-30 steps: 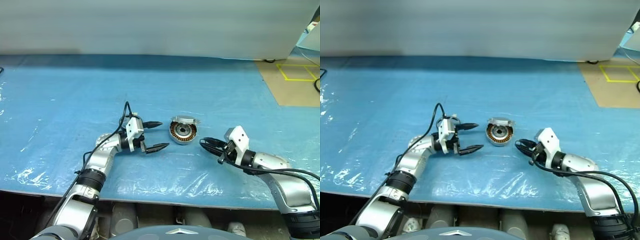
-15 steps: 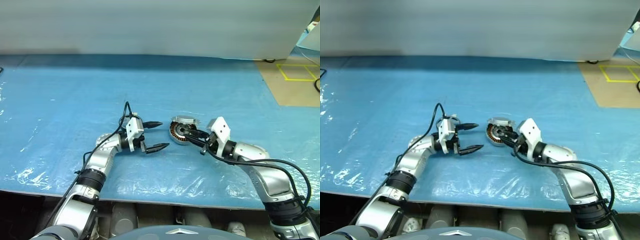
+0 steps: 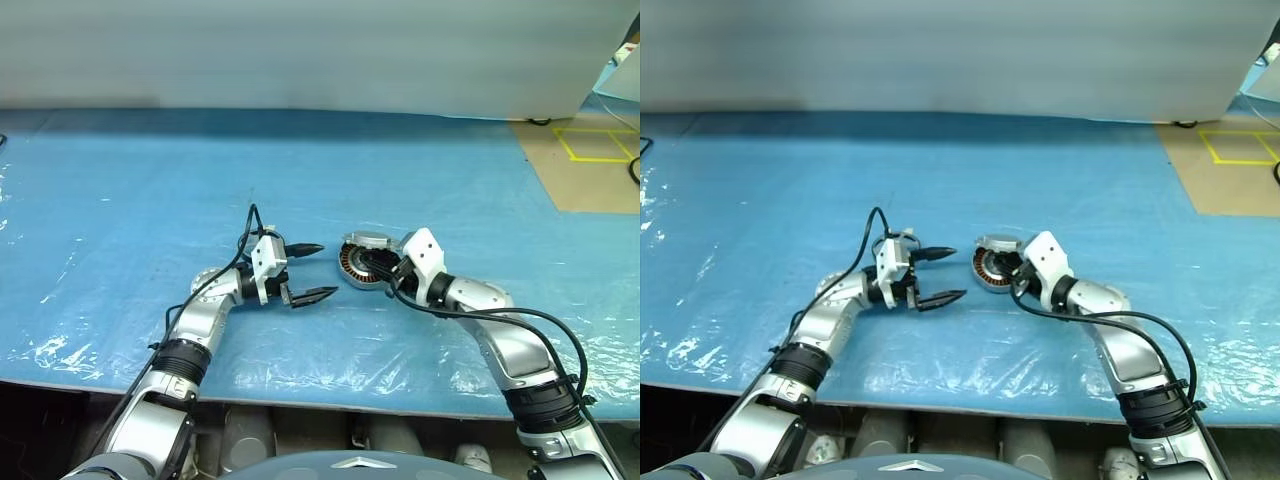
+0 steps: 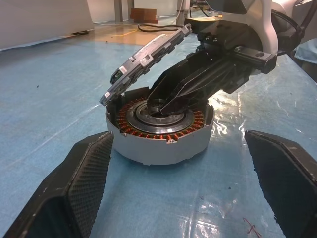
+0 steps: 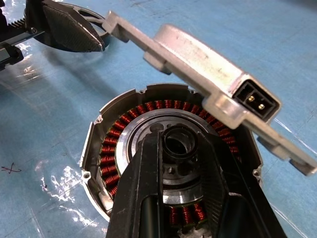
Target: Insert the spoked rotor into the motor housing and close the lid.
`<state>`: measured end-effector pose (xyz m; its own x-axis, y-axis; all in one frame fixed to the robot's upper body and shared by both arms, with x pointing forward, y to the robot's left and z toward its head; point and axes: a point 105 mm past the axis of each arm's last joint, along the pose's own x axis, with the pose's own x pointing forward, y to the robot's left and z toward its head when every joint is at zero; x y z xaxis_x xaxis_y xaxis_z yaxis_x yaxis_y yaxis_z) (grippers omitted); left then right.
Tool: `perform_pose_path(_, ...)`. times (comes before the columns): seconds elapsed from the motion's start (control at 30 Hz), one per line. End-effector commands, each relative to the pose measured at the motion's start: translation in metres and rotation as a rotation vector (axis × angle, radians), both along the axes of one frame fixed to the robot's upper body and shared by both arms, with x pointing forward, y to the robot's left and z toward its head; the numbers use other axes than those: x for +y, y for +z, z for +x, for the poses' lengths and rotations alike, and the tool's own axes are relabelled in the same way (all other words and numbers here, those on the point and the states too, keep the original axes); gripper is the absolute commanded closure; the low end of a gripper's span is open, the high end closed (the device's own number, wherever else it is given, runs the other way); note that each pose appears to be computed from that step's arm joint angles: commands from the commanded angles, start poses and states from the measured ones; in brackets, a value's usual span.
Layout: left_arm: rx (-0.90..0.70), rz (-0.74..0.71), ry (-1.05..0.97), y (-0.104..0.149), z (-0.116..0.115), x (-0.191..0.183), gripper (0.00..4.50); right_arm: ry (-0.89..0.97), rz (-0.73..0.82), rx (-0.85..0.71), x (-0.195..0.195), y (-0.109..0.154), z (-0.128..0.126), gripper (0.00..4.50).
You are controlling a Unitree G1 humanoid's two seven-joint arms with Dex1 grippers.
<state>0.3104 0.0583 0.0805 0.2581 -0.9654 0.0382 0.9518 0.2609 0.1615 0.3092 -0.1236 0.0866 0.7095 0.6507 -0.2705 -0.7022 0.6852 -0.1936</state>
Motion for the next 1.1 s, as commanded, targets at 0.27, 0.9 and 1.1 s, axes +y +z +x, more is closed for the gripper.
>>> perform_pose_path(0.27, -0.029, -0.012, 0.006, 0.006, -0.001, 0.001, 0.0, 0.01, 0.001, -0.013, 0.002, 0.003, -0.001, 3.87)
perform_pose_path(0.9, -0.024, -0.016, 0.007, 0.005, -0.001, -0.002, 0.0, -0.004, -0.013, 0.01, 0.001, -0.006, 0.0, 3.87)
perform_pose_path(1.1, -0.019, -0.013, 0.007, 0.003, -0.001, -0.002, 0.0, 0.006, -0.007, 0.021, 0.004, -0.008, -0.002, 3.87)
